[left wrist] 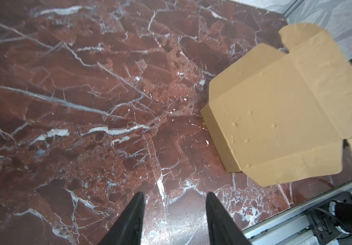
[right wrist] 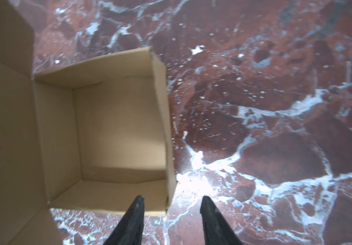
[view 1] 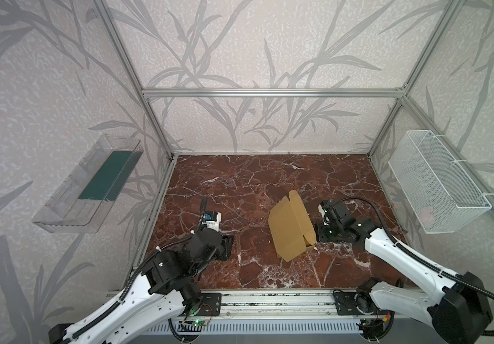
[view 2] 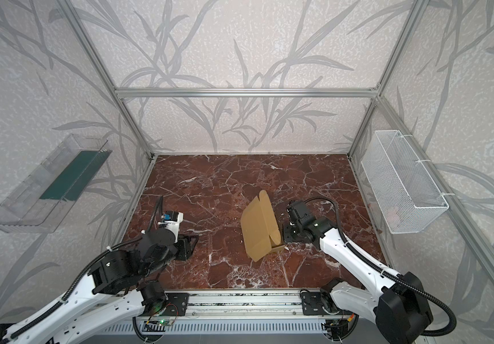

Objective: Assemble paper box
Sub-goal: Turn over the paper box at the center of the table.

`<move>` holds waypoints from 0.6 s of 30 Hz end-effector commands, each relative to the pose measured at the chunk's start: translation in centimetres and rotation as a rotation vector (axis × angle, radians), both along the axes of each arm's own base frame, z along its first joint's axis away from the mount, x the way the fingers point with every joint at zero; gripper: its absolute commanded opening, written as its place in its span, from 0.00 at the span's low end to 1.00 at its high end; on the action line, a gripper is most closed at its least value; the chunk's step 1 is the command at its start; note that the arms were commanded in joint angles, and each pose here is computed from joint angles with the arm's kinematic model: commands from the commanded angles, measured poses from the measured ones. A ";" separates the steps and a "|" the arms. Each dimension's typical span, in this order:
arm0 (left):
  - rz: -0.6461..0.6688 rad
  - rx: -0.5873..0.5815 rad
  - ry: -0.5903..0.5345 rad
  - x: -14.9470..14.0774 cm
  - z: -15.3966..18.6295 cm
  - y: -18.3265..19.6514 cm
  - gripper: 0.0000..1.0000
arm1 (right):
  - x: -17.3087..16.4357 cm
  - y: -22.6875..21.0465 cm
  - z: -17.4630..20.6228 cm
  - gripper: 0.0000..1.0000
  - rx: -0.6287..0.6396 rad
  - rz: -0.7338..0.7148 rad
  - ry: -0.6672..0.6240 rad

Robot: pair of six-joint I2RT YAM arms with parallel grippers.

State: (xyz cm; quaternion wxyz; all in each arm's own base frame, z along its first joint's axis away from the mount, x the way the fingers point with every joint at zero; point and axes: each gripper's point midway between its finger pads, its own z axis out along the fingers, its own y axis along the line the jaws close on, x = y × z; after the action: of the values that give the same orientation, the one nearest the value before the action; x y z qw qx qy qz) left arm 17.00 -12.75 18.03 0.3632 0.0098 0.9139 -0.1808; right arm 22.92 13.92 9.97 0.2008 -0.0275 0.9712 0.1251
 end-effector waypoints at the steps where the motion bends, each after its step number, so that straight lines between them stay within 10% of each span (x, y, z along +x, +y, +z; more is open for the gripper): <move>1: 0.070 -0.107 0.024 0.2 -0.7 -0.4 0.48 | -0.1 -1.8 -0.1 0.47 -0.047 -0.052 -0.030; 18: 0.208 -0.174 0.148 -0.2 -6.8 -0.3 0.48 | -2.4 -0.2 -6.6 0.51 0.100 -0.121 0.159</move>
State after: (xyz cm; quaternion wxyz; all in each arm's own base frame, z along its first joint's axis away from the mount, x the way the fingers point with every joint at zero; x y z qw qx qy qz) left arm 16.79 -13.38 11.82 0.3132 -0.1040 0.9178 -0.2210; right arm 20.51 12.03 3.17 0.1306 0.0360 0.9839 0.1164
